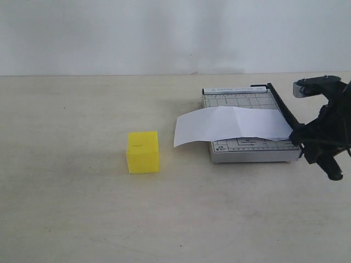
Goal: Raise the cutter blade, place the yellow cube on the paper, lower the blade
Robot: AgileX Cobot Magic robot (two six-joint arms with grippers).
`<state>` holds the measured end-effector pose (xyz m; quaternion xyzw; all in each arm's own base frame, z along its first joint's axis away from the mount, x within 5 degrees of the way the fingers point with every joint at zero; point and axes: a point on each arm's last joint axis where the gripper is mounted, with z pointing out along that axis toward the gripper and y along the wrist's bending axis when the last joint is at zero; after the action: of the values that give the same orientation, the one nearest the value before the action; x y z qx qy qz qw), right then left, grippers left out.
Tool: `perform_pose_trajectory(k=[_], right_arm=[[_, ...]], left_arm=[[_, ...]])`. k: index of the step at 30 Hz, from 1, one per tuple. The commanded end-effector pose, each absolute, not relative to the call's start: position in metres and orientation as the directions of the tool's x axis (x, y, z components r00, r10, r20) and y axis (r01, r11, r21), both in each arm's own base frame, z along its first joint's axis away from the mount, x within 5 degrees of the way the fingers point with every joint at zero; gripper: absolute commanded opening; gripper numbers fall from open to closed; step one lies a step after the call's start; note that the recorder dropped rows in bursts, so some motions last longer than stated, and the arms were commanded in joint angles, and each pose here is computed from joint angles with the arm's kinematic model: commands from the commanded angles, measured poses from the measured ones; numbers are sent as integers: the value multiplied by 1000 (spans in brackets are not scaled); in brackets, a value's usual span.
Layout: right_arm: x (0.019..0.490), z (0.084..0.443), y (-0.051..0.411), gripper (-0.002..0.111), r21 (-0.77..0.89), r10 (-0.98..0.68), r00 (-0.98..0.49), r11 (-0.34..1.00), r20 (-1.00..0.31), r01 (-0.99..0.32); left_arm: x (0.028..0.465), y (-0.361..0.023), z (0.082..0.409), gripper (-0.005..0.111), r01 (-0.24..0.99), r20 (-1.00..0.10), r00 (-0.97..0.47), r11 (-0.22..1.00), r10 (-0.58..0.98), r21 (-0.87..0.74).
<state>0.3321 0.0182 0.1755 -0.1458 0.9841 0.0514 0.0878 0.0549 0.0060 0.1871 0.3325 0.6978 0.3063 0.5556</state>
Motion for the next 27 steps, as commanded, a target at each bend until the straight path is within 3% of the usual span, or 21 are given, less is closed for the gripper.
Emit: perform_pose_trajectory(k=[1, 13, 24, 27], right_arm=[[346, 211, 18, 8, 22, -320, -897, 939, -305, -343], [350, 276, 18, 8, -48, -318, -811, 940, -491, -339], [353, 294, 19, 9, -42, -308, -795, 941, -523, -337], [352, 294, 22, 23, -15, -307, -797, 936, -521, -351]], left_arm=[[55, 6, 188, 4, 119, -574, -151, 591, 805, 798], [55, 6, 188, 4, 119, -574, -151, 591, 805, 798], [55, 6, 188, 4, 119, -574, -151, 591, 805, 798], [55, 6, 188, 4, 119, -574, -151, 591, 805, 798]])
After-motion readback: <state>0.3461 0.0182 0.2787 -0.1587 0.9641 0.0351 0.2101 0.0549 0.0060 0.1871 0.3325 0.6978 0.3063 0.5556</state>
